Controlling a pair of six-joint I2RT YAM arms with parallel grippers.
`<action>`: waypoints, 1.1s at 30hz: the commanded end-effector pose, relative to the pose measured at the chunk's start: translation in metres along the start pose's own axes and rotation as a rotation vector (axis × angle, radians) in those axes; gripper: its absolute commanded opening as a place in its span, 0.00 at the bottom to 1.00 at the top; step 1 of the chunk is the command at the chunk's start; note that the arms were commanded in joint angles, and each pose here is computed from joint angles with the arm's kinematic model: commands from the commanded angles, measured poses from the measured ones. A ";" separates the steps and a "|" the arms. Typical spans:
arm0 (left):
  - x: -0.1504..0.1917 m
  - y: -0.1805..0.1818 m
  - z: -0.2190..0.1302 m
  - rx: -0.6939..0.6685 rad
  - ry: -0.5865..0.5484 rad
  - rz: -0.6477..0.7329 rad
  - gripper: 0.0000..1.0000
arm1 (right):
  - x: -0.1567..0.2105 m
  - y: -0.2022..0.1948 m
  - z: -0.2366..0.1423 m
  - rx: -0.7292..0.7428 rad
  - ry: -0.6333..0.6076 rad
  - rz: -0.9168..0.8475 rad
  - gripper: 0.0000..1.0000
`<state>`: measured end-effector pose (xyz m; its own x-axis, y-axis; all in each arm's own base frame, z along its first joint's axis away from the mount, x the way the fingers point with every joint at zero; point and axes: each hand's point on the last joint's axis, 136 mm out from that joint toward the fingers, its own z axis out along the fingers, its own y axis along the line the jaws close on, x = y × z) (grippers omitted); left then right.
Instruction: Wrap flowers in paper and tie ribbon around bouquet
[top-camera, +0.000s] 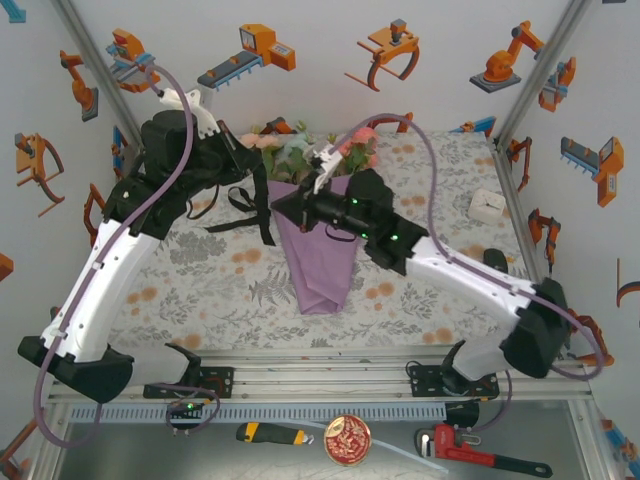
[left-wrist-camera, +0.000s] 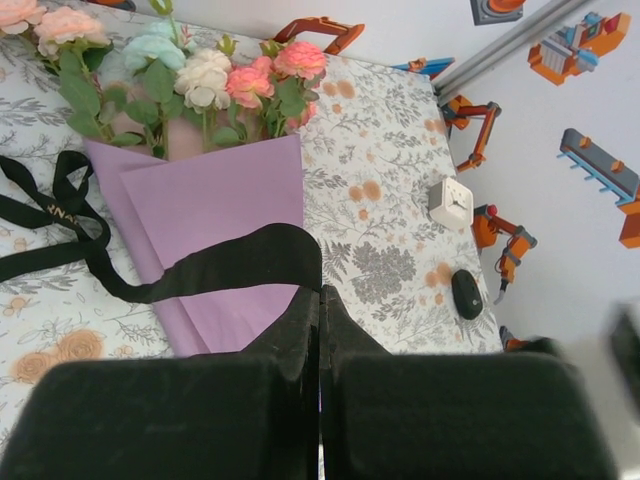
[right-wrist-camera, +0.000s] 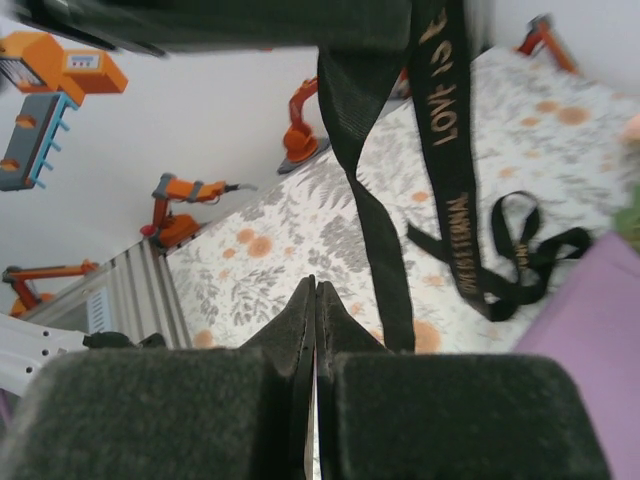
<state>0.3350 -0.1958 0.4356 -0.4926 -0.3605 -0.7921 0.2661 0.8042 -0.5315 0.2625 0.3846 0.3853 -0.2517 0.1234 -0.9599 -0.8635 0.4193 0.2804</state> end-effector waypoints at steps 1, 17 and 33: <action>-0.010 -0.020 -0.011 0.093 -0.040 -0.028 0.00 | -0.014 -0.015 -0.021 0.123 -0.040 -0.079 0.26; -0.013 -0.040 -0.024 0.119 -0.058 0.006 0.00 | -0.037 0.014 0.032 -0.106 -0.091 -0.033 0.00; 0.016 0.144 -0.035 -0.473 -0.143 -0.027 0.43 | -0.053 -0.047 -0.187 0.523 -0.091 -0.163 0.00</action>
<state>0.3279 -0.1011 0.4077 -0.3287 -0.3868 -0.8616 0.0082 0.9111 -0.4121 0.2166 0.2183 0.4724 -0.0066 0.2051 -0.9787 -0.7031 0.6950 0.1504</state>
